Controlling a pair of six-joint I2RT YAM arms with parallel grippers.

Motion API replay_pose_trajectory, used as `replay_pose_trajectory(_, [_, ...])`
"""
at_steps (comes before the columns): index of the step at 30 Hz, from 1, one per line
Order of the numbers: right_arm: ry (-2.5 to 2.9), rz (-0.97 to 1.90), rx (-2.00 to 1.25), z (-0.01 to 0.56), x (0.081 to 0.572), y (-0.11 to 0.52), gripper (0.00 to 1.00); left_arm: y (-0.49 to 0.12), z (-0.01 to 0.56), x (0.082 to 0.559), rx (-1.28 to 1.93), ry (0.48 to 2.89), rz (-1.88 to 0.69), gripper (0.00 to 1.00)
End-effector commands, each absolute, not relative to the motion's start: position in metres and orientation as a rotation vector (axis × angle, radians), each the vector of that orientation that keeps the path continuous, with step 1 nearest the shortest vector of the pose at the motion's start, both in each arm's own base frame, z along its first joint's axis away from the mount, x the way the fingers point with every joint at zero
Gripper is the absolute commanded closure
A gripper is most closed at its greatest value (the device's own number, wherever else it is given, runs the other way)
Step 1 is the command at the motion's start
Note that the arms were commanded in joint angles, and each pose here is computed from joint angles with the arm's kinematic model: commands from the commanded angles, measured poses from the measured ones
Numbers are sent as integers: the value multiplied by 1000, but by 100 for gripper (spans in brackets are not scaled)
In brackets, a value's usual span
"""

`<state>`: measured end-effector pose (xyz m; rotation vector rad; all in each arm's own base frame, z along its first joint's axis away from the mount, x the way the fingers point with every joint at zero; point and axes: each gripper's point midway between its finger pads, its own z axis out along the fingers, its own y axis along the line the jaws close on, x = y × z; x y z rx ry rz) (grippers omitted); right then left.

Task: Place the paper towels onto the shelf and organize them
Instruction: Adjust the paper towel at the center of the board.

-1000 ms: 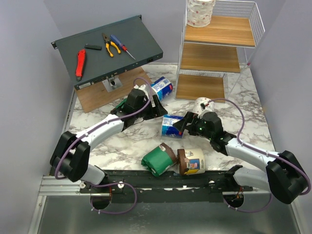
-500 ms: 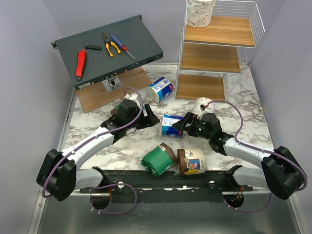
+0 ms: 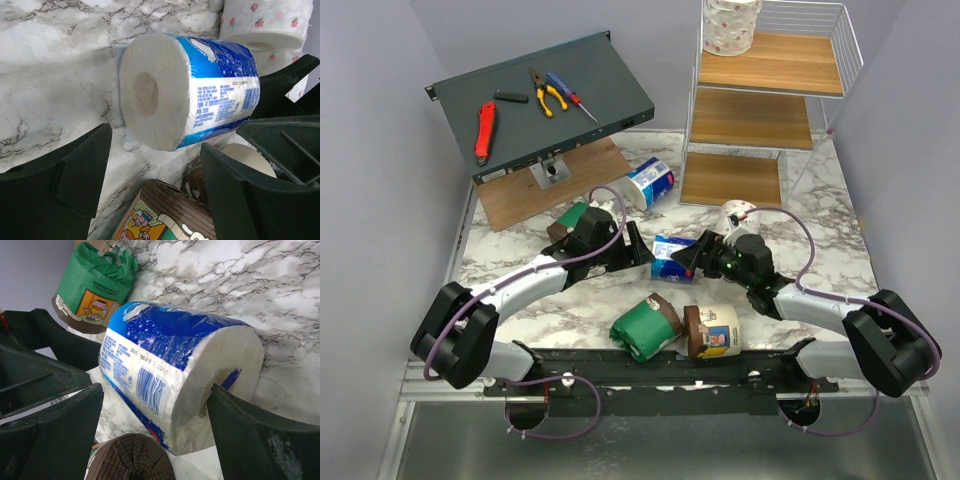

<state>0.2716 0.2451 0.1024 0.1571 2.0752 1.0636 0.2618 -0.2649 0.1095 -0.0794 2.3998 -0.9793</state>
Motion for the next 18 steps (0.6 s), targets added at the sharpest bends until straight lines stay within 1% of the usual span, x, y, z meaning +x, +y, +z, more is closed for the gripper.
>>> replay_pose_trajectory(1, [2009,1165,96,115,268,256,17,-276,113,260,-43,2396,-1032,25])
replay_pose_trajectory(11, [1962,1173,75,124,263,252,45,-273,120,258,-37,2369,-1029,26])
replay_pose_trajectory(18, [1956,1188,73,124,262,253,56,-270,123,255,-36,2354,-1032,26])
